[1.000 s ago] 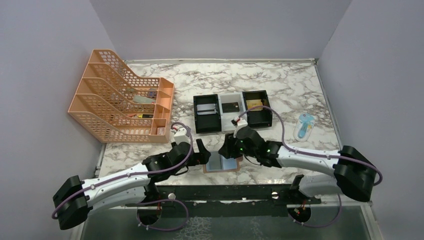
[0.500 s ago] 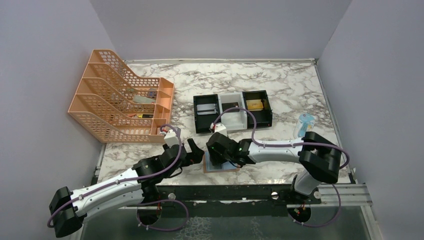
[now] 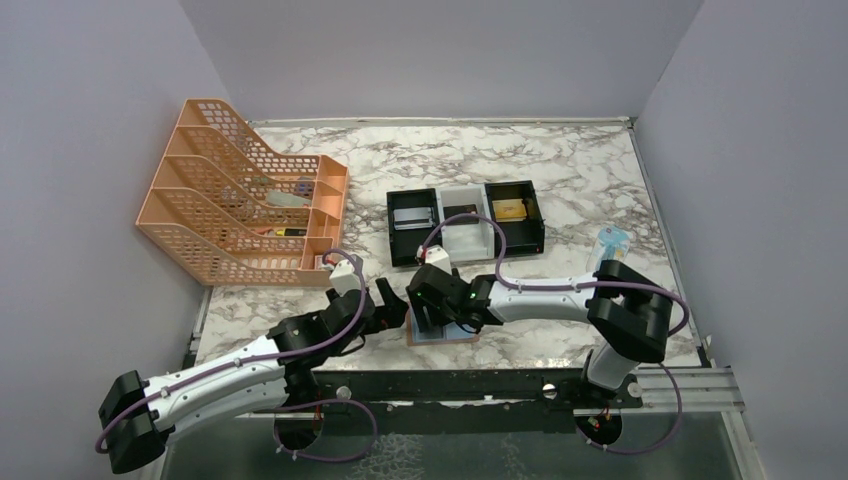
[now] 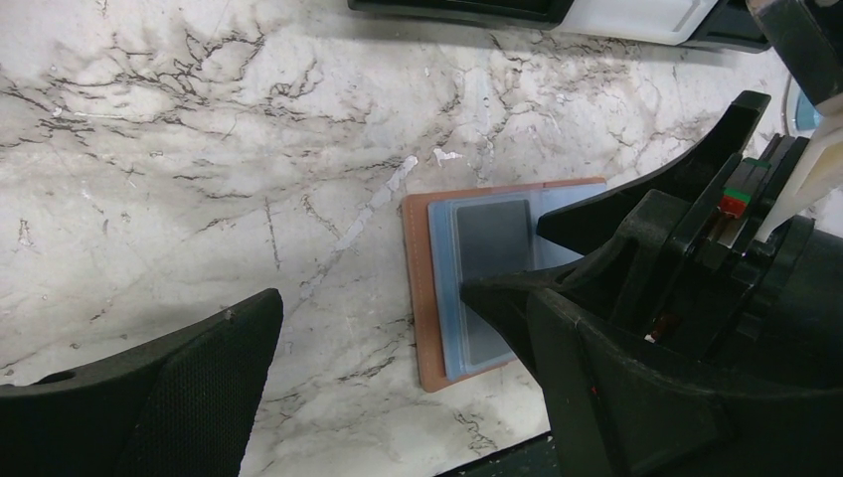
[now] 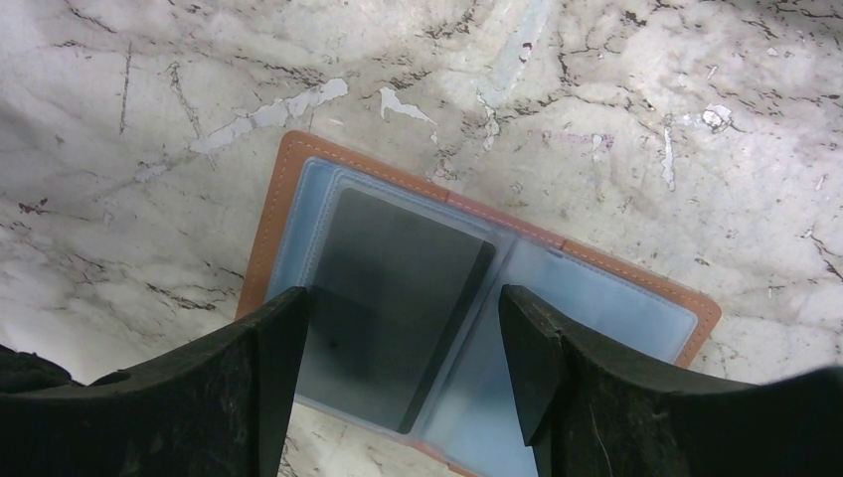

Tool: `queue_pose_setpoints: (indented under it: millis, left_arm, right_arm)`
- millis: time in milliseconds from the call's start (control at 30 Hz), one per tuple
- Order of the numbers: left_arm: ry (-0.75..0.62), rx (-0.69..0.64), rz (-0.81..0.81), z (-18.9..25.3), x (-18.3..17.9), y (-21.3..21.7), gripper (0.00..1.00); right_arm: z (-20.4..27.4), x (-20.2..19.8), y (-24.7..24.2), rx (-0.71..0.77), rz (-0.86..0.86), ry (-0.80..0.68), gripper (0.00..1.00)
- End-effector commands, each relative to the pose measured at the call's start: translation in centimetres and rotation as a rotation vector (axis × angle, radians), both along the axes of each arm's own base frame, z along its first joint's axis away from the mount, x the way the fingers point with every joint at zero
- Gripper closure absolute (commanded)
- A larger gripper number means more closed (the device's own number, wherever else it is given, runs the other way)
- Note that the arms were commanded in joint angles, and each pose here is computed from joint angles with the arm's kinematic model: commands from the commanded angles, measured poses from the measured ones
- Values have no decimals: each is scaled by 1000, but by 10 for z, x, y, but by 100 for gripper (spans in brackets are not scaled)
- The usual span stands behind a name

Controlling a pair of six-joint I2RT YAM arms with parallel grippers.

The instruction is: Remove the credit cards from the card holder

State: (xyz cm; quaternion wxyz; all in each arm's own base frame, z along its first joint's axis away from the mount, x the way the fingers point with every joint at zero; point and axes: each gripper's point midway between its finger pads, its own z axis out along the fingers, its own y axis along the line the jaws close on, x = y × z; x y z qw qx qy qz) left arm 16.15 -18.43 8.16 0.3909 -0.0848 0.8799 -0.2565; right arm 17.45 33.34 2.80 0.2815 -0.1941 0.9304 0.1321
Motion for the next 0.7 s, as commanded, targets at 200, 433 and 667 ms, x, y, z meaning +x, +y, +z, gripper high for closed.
queue_pose_setpoints:
  millis: [200,433,667]
  left_arm:
    - [12,-15,13,-5,0,-1,4]
    - [10,-13,17,-3,1,0,4]
    - [4,-1,20,-2,2,2,4]
  right_arm:
    - [-14,3,-5,-59,-45,-6,28]
    - [-6,5,-7,-80,-48,-20,28]
    - [20,7,12,3,-13,-43,28]
